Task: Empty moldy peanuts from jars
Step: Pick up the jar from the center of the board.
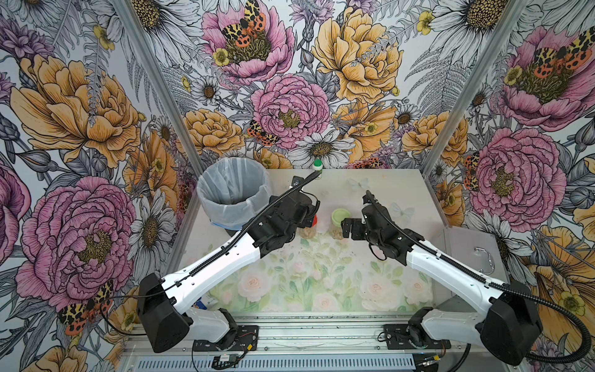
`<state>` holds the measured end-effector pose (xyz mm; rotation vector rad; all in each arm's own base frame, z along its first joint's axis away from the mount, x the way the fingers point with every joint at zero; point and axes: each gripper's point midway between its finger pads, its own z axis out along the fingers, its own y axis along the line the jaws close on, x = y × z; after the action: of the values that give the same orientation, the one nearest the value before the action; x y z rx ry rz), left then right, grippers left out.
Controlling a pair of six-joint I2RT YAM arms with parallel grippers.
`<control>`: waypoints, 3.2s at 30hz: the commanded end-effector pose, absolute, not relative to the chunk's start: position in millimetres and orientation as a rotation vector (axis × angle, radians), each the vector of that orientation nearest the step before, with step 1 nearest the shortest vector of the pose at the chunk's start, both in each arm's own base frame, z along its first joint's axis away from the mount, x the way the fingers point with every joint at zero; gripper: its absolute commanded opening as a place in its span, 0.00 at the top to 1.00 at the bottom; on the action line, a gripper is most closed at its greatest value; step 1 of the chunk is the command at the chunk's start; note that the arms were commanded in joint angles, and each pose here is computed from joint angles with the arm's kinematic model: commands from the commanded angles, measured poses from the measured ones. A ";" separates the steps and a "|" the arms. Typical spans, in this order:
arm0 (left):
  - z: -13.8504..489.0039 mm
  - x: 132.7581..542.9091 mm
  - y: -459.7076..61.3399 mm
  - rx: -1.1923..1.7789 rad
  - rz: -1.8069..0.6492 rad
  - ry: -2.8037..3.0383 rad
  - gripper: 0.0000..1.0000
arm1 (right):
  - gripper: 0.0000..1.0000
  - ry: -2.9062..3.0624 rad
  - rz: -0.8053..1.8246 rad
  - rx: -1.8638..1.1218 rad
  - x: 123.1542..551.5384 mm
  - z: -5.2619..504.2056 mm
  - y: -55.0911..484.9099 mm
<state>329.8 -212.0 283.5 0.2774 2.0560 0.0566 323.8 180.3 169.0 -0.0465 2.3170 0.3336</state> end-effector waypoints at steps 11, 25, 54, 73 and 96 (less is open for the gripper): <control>293.9 326.2 -216.6 0.340 -0.112 2.016 0.01 | 0.00 2.292 0.178 -0.113 339.8 157.5 207.9; 280.1 337.3 -215.0 0.294 -0.187 2.052 0.01 | 0.00 2.300 0.108 -0.118 366.4 132.5 219.0; 269.6 323.8 -232.2 0.487 -0.294 1.970 0.01 | 0.37 2.354 0.293 -0.071 388.0 91.3 222.2; 273.5 304.4 -293.6 0.914 -0.607 1.772 0.01 | 0.47 2.324 0.706 0.012 371.0 205.5 208.4; 270.2 308.3 -357.8 1.119 -0.900 1.819 0.01 | 0.46 2.109 0.981 -0.032 358.9 318.0 195.0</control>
<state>312.5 -351.8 258.5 1.1010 1.8522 -0.8496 363.0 183.0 260.4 0.0432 2.2638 0.8558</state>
